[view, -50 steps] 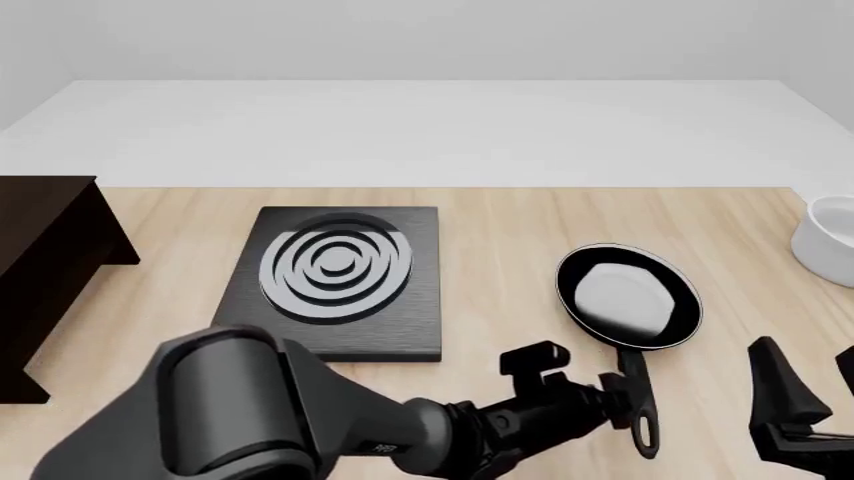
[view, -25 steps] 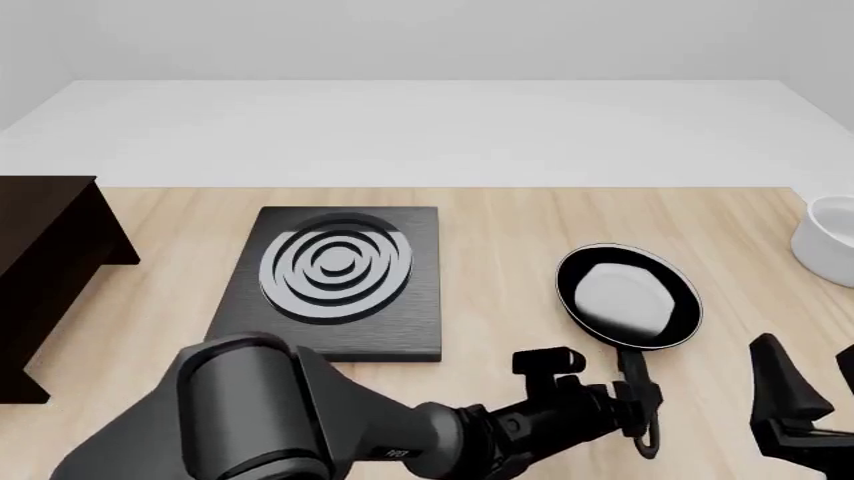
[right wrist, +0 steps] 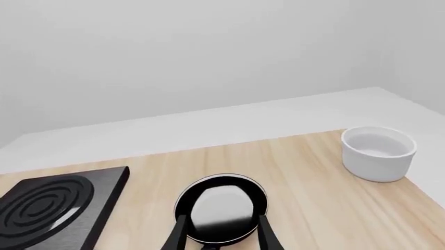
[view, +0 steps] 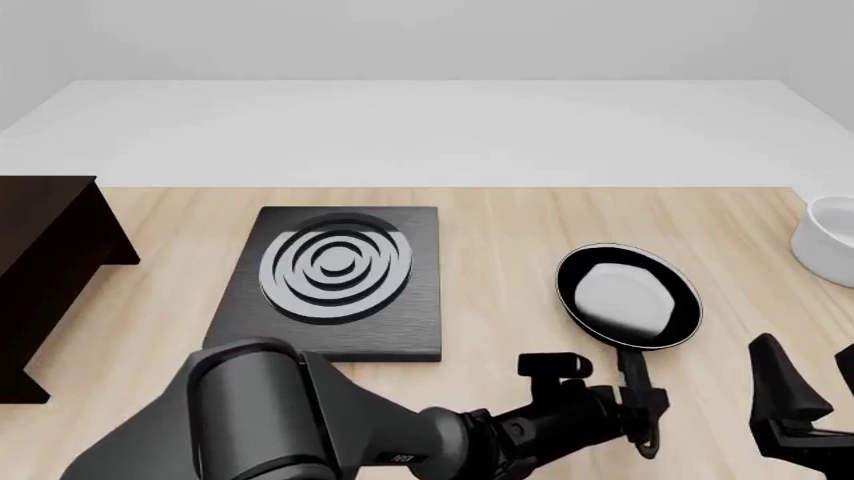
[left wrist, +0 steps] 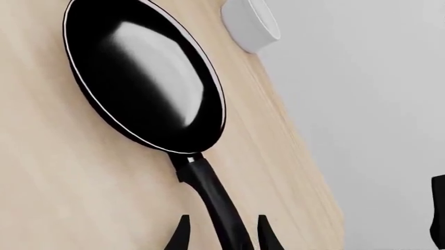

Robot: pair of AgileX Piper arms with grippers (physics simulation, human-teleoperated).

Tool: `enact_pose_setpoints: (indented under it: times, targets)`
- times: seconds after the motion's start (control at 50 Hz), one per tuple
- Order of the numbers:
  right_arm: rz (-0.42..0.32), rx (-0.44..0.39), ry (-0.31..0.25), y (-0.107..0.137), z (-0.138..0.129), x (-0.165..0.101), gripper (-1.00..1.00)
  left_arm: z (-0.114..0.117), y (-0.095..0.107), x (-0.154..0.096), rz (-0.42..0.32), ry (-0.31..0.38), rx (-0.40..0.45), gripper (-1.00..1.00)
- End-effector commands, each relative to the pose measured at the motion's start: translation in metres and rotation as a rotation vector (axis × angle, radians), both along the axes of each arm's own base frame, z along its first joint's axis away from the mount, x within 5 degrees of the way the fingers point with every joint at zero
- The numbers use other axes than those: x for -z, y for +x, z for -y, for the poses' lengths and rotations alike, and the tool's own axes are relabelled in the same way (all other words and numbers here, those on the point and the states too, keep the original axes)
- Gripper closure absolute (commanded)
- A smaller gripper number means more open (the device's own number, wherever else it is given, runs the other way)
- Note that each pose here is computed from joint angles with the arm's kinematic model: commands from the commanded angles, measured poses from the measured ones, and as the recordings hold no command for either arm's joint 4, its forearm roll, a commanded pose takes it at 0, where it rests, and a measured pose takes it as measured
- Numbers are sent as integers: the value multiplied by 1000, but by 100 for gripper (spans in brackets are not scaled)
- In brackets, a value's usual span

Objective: Put the frying pan on top of the cabinet.

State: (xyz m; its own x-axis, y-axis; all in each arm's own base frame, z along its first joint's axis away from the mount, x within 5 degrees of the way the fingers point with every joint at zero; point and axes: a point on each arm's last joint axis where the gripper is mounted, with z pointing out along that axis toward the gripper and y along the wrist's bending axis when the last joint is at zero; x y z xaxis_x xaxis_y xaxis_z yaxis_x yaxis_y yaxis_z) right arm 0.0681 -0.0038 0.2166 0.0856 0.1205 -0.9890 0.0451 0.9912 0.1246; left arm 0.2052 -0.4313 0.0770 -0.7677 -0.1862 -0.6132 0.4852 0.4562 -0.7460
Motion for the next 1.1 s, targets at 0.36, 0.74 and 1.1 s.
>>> enact_pose_setpoints:
  times: [0.36, 0.74, 1.1]
  targets:
    - [-2, -1, 7, 1, 0, 0, -100, 6, -17, 28, -253, -52, -35, -100]
    - [-1, 1, 13, 2, 0, 0, -100, 11, -16, 33, -259, -51, -34, -100]
    - [-2, 2, 20, 2, 0, 0, -100, 16, -12, 35, -250, -38, -34, -100]
